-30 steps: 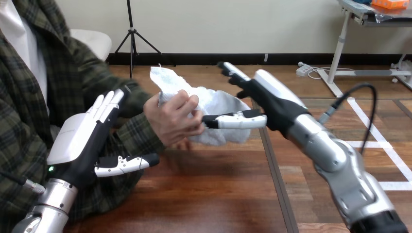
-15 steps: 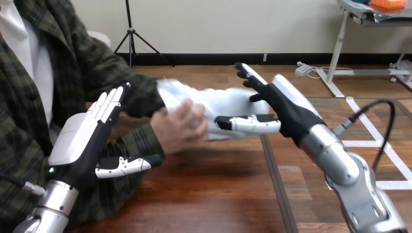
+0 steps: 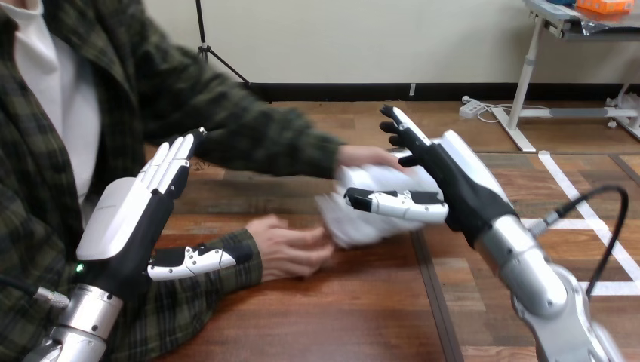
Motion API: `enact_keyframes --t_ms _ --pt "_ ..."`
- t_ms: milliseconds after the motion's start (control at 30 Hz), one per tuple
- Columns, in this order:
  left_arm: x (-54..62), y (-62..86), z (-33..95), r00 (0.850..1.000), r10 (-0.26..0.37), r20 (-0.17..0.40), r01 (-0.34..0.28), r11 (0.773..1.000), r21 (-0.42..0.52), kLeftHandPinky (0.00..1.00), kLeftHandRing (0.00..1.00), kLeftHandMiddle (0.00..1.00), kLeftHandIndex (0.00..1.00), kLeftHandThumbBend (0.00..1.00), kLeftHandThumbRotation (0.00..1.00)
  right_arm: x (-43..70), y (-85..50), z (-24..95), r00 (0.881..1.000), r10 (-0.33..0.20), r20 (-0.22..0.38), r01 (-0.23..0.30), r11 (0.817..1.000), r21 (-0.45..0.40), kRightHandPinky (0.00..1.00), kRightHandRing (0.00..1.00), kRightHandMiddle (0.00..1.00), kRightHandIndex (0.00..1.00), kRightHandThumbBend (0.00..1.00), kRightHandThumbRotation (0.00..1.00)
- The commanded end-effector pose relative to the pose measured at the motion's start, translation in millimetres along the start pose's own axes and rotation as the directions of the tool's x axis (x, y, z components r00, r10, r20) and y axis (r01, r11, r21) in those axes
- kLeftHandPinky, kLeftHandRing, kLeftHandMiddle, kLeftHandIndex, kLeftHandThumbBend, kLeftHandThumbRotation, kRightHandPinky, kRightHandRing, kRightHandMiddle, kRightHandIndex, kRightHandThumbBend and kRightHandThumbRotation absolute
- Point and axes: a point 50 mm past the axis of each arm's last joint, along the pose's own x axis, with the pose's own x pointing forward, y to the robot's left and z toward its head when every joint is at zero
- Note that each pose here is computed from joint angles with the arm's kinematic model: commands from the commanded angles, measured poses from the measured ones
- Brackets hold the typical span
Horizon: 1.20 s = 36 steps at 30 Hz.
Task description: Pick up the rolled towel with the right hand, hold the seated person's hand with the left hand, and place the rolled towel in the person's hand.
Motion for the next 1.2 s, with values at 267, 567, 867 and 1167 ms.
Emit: enact_keyframes --t_ms 267,567,867,1167 --pt "8.0 8.9 11.2 0.994 0.046 0.095 -0.043 0.999 -0.031 0.9 1.0 1.0 1.0 1.0 0.75 -16.6 -9.7 9.6 0.989 -0.12 0.088 0.116 0.992 0.047 0.85 0.93 0.95 1.0 1.0 0.63" --pt "4.7 5.2 17.0 0.989 0.043 0.144 -0.028 0.994 -0.107 0.95 1.0 1.0 1.0 1.0 0.76 -30.5 -4.5 4.5 0.988 -0.137 0.075 0.131 0.988 0.081 0.82 0.93 0.95 1.0 1.0 0.66" --pt "-0.2 -1.6 21.8 0.986 0.042 0.162 0.0 0.968 -0.25 0.99 1.0 1.0 1.0 1.0 0.75 -43.5 2.8 -1.2 0.984 -0.165 0.075 0.154 0.98 0.129 0.83 0.93 0.95 1.0 1.0 0.67" --pt "-3.0 -11.4 25.5 0.989 0.031 0.147 0.034 0.905 -0.424 1.0 1.0 1.0 1.0 1.0 0.74 -54.2 12.0 -7.4 0.976 -0.198 0.09 0.176 0.962 0.208 0.86 0.95 0.95 0.99 1.0 0.68"
